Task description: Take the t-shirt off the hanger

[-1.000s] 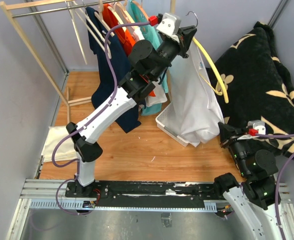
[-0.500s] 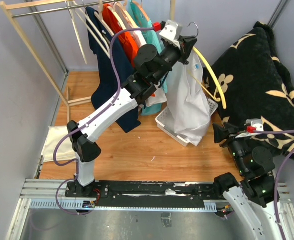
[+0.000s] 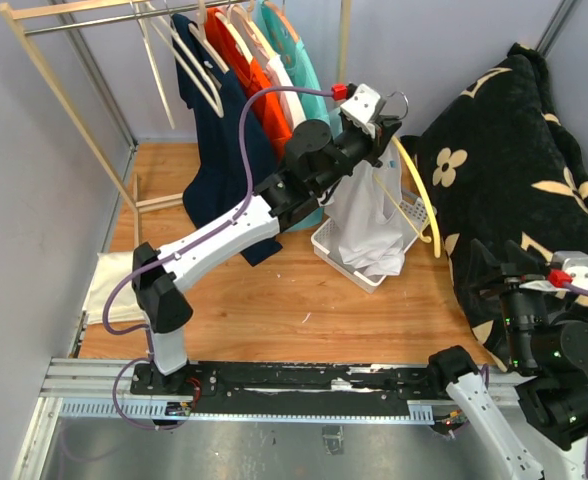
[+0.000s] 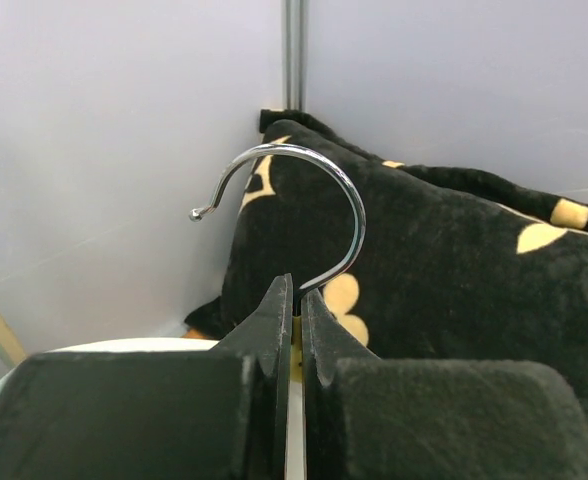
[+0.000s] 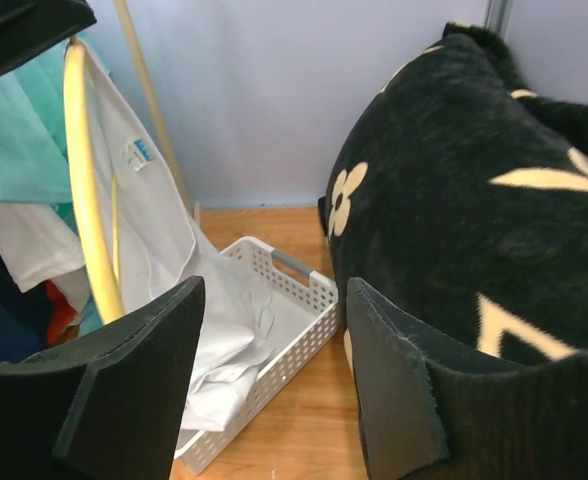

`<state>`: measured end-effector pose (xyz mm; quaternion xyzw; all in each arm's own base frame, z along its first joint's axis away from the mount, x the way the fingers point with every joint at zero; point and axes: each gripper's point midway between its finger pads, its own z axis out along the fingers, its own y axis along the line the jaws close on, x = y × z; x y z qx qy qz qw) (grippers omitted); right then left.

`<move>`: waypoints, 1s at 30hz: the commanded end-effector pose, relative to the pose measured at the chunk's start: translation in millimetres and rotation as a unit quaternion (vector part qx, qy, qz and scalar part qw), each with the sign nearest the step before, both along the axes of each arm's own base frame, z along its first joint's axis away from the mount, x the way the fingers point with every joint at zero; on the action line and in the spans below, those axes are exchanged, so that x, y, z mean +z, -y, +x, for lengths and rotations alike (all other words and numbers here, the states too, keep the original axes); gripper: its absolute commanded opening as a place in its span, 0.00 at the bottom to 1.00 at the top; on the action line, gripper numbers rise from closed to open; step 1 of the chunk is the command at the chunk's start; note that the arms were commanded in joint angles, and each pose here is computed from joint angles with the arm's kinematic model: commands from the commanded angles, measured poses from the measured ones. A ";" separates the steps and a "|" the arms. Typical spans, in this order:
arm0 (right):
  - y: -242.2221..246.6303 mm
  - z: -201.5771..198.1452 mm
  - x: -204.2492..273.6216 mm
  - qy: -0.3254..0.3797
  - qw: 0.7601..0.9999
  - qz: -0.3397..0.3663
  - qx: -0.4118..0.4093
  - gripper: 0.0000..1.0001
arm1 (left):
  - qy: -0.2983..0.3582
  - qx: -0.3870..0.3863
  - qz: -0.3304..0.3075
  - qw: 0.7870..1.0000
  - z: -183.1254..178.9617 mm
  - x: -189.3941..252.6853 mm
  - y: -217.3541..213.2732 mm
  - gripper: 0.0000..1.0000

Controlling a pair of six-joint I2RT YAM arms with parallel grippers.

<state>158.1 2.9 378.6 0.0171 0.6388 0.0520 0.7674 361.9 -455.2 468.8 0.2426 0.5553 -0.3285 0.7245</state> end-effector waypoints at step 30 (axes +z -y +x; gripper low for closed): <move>-78.7 47.3 29.4 -0.107 0.979 -0.068 0.162 0.67 | 0.037 -0.012 0.032 0.999 -58.5 -1.3 36.7 0.00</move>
